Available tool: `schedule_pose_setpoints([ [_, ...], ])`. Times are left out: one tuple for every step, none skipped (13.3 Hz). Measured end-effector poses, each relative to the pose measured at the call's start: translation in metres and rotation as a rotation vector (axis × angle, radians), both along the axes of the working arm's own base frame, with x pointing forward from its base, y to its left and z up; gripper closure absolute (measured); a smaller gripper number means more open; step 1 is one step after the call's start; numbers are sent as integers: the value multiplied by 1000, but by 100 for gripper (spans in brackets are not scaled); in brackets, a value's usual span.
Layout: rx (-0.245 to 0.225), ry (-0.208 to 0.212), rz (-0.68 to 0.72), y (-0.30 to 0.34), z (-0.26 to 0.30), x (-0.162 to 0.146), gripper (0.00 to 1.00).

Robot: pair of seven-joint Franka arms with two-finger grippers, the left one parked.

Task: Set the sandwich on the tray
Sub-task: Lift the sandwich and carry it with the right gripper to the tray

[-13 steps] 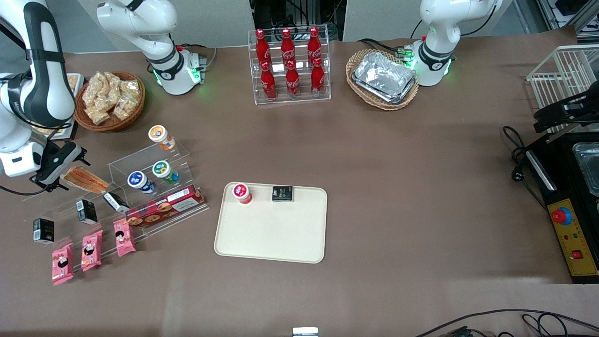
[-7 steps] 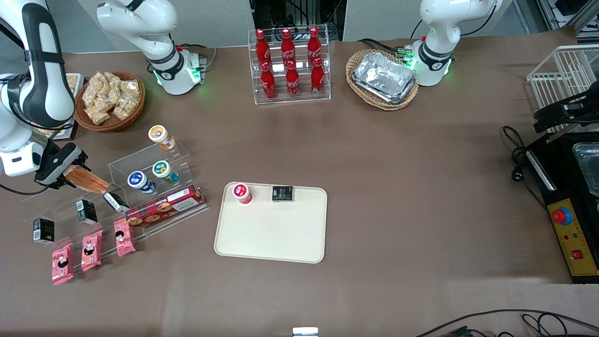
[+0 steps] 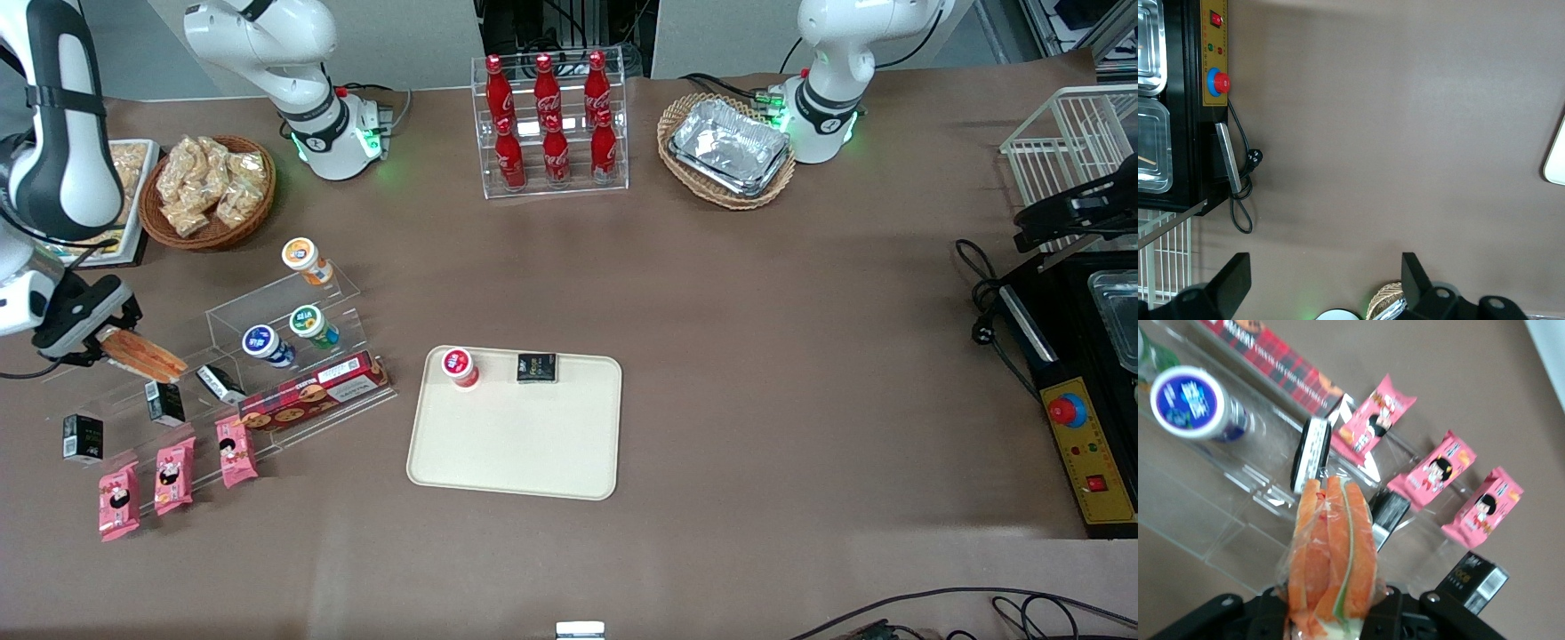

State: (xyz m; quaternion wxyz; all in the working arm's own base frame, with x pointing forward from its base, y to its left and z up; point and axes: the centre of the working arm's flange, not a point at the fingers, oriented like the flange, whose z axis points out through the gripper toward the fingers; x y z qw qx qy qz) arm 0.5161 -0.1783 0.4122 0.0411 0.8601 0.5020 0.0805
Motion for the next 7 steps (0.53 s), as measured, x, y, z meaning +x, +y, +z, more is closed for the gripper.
schedule_pose_setpoints([
  [23,1,-1,8,11,9,62],
  [40,4,4,18,22,19,67],
  [49,5,7,31,33,31,74],
  [53,4,6,46,45,44,78],
  [55,4,4,62,55,55,78],
  [58,7,1,80,63,67,78],
  [59,8,-3,101,69,79,78],
])
